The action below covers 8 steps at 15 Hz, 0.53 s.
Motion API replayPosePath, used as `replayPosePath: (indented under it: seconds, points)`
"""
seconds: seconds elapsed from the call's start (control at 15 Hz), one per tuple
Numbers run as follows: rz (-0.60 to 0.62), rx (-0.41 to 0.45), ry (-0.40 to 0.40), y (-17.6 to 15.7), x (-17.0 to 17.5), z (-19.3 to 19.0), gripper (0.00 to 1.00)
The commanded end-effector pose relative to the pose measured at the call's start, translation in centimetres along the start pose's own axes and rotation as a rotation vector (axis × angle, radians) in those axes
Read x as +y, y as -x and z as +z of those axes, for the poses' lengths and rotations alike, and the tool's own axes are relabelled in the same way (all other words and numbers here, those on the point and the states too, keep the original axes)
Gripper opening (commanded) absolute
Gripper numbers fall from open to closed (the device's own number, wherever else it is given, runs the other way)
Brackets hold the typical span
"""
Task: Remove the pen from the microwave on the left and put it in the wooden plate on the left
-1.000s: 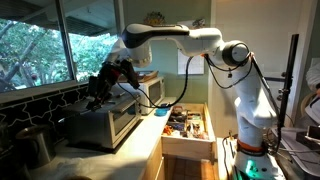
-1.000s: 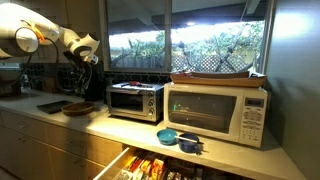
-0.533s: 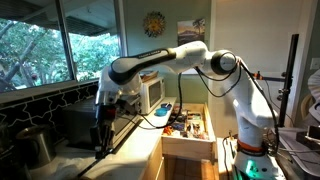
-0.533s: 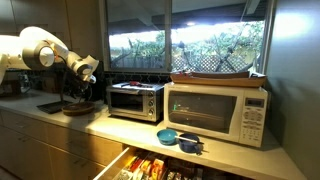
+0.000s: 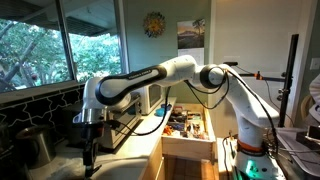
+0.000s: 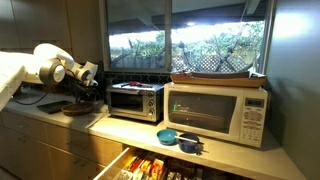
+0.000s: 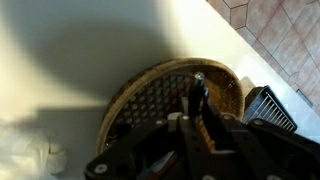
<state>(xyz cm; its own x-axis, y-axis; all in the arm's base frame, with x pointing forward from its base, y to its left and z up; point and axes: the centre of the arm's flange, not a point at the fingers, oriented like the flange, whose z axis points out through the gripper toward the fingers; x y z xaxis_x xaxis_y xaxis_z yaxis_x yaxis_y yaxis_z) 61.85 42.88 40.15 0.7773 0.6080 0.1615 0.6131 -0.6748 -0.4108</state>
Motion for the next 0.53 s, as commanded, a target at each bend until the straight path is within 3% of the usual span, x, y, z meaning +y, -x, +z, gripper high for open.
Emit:
replayPosePath:
  seconds: [0.0,0.07,0.13,0.2,0.27,0.47]
  points:
    - [-0.187,0.06,0.024,-4.3,0.2,1.0,0.04]
    - [-0.217,0.074,0.02,-4.8,0.1,1.1,0.04]
    - [-0.237,0.088,0.01,-5.2,-0.1,1.1,0.15]
    - [-0.257,0.099,-0.002,-5.5,-0.2,1.1,0.43]
    - [-0.275,0.107,-0.005,-5.8,-0.4,1.0,0.43]
    - [-0.305,0.135,-0.024,-6.2,-1.0,-0.1,0.64]
